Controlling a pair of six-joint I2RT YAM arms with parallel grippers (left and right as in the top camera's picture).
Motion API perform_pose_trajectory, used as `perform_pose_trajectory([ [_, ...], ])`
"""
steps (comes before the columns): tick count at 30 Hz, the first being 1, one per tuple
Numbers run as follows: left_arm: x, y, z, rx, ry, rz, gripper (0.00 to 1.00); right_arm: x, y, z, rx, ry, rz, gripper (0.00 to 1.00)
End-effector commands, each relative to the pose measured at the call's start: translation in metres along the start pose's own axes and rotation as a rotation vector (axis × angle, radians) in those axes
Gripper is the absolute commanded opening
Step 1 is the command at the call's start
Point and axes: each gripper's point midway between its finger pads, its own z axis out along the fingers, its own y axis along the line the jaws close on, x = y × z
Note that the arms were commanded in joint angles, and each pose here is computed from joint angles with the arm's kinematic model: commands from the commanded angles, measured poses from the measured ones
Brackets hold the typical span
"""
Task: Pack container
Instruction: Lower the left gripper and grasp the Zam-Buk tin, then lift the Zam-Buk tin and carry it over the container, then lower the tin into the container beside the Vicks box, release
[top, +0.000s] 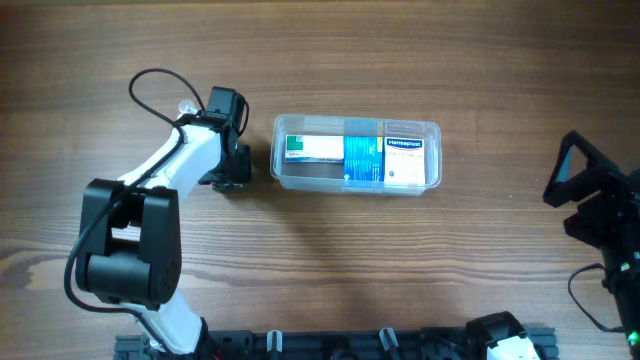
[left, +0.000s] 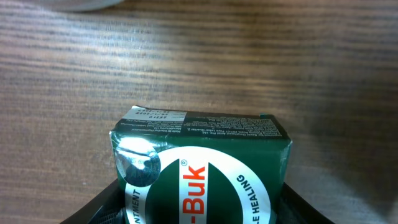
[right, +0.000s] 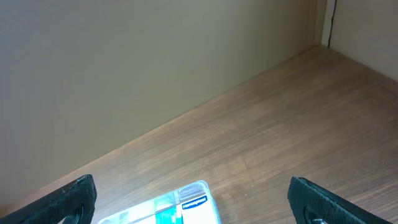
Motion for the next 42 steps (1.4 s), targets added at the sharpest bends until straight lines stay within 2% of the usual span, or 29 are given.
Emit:
perform_pose_trajectory([
  [1,0.004,0.002,-0.013,0.010,-0.006,-0.007,0.48,-0.002,-0.003,0.000,0.015,-0.010,0.011,1.00],
  [5,-0.004,0.004,-0.055,0.038,-0.102,-0.034,0.48,-0.002,-0.003,0.000,0.015,-0.010,0.011,1.00],
  [9,-0.010,-0.003,-0.111,0.088,-0.257,-0.019,0.48,-0.002,-0.003,0.000,0.015,-0.010,0.012,1.00],
  [15,-0.011,-0.042,-0.197,0.223,-0.529,0.064,0.49,-0.002,-0.003,0.000,0.015,-0.009,0.011,1.00],
  [18,-0.010,-0.067,-0.220,0.301,-0.603,0.052,0.47,-0.001,-0.003,0.000,0.016,-0.009,0.011,1.00],
  [23,-0.014,-0.105,-0.207,0.347,-0.586,0.054,0.48,-0.001,-0.003,0.001,0.016,-0.008,0.011,1.00],
  [30,-0.033,-0.155,-0.132,0.326,-0.498,0.088,0.47,-0.001,-0.003,0.001,0.016,-0.008,0.010,1.00],
  [35,-0.039,-0.166,-0.104,0.324,-0.465,0.044,0.47,-0.001,-0.003,0.001,0.016,-0.008,0.011,1.00],
  [42,-0.035,-0.171,-0.102,0.327,-0.456,0.058,0.47,-0.001,-0.003,0.001,0.016,-0.008,0.011,1.00],
])
